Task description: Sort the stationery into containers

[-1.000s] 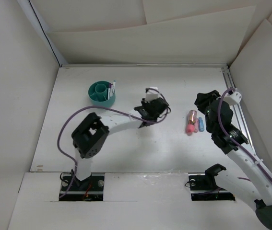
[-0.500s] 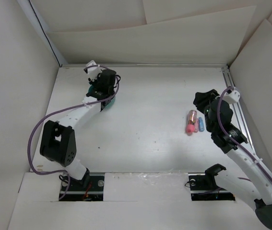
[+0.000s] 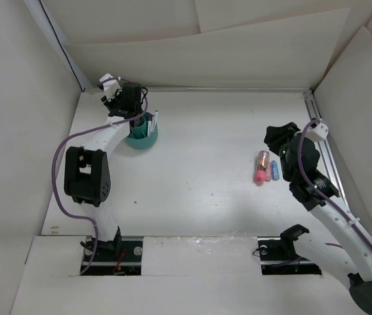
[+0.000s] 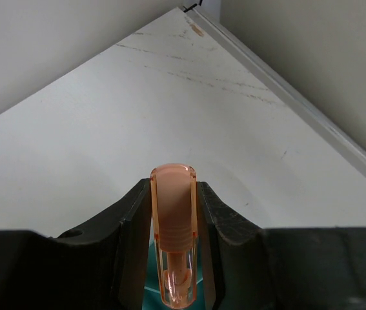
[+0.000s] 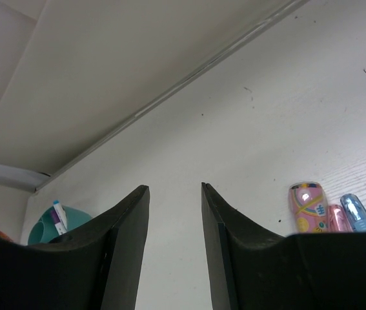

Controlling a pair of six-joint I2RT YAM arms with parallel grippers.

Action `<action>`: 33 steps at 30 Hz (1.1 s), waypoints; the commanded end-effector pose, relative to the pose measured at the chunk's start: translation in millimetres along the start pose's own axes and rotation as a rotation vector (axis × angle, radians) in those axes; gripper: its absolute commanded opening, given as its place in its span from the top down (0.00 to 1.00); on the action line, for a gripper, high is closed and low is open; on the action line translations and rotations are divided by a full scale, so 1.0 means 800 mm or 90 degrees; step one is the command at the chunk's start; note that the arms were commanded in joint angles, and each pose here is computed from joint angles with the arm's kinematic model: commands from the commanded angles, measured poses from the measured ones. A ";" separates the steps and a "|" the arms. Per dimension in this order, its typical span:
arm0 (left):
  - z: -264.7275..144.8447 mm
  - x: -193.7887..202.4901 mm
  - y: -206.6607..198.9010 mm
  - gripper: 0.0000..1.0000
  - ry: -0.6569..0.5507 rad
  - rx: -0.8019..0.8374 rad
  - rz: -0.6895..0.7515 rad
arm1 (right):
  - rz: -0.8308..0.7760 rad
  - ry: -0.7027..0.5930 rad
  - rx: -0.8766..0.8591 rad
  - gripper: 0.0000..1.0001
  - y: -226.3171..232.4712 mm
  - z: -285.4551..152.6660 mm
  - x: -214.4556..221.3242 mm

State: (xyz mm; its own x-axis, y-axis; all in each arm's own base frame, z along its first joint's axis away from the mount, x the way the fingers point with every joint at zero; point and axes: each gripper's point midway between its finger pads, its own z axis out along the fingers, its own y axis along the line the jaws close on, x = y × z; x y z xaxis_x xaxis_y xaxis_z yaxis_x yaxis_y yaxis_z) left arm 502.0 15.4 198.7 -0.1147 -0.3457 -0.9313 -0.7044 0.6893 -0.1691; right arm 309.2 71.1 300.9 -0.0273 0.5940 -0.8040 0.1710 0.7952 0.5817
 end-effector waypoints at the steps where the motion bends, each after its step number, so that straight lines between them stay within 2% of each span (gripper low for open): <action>1: -0.001 -0.019 -0.002 1.00 -0.035 -0.031 0.037 | 0.018 -0.028 -0.028 0.56 0.015 -0.002 -0.020; 4: 0.004 -0.004 0.000 1.00 -0.037 -0.052 0.077 | 0.018 -0.028 -0.028 0.56 0.015 -0.002 -0.020; 6: 0.009 -0.012 -0.006 1.00 -0.050 -0.064 0.076 | 0.018 -0.028 -0.028 0.56 0.015 -0.002 -0.020; 12: 0.016 -0.002 -0.011 1.00 -0.065 -0.107 0.148 | 0.021 -0.031 -0.031 0.56 0.016 -0.002 -0.022; 33: 0.030 0.015 -0.012 1.00 -0.101 -0.163 0.242 | 0.012 -0.028 -0.028 0.56 0.015 0.000 -0.018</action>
State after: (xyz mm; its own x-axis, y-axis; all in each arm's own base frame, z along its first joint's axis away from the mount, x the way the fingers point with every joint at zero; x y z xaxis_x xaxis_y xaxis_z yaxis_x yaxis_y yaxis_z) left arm 521.0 18.7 156.6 -0.3631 0.0093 -0.9317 -0.7498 0.5907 0.2981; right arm 310.0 72.6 303.9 -0.0230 0.5933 -0.8046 0.1575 0.7970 0.5831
